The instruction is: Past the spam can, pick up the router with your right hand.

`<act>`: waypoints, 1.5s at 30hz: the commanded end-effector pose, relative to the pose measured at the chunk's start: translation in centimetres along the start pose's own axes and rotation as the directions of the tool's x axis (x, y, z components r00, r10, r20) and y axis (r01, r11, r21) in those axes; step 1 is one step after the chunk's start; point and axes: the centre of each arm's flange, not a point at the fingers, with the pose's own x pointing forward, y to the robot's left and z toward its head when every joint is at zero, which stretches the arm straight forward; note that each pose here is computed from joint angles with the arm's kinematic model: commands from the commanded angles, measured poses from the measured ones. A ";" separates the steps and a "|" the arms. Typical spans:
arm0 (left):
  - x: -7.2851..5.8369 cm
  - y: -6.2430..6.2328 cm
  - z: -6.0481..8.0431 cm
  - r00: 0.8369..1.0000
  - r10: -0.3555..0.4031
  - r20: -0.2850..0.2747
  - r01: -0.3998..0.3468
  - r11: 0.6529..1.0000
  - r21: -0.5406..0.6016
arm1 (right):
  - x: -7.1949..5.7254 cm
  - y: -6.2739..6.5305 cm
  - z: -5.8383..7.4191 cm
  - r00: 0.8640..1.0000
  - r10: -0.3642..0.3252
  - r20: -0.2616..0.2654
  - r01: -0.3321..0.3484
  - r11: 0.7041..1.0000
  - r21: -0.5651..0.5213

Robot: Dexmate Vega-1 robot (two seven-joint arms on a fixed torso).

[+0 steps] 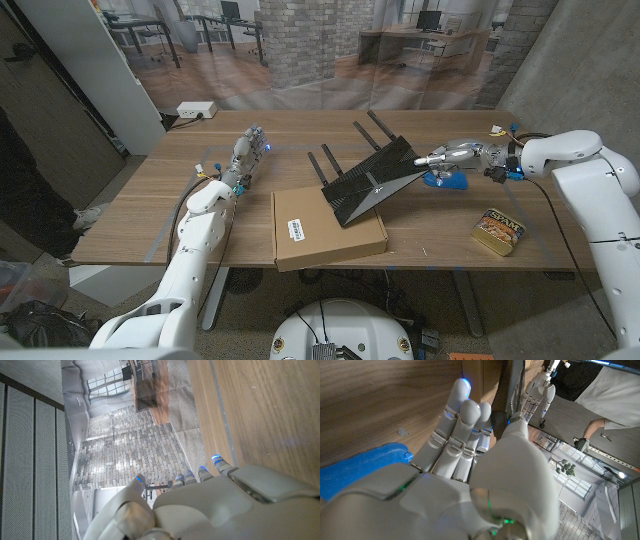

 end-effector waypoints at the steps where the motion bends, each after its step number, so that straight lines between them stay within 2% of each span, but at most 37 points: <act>1: -0.3 0.2 0.3 1.000 0.001 0.000 -0.001 1.000 0.004 | -0.8 -0.2 1.3 0.998 -0.048 0.029 0.050 0.998 -0.045; 24: -0.3 0.5 0.4 1.000 0.002 0.001 -0.002 1.000 0.006 | -1.9 -0.2 3.9 0.989 -0.131 0.073 0.141 0.979 -0.148; 45: -0.1 0.8 0.3 1.000 0.000 -0.002 0.000 1.000 0.002 | -3.2 0.2 6.2 0.971 -0.192 0.145 0.221 0.952 -0.214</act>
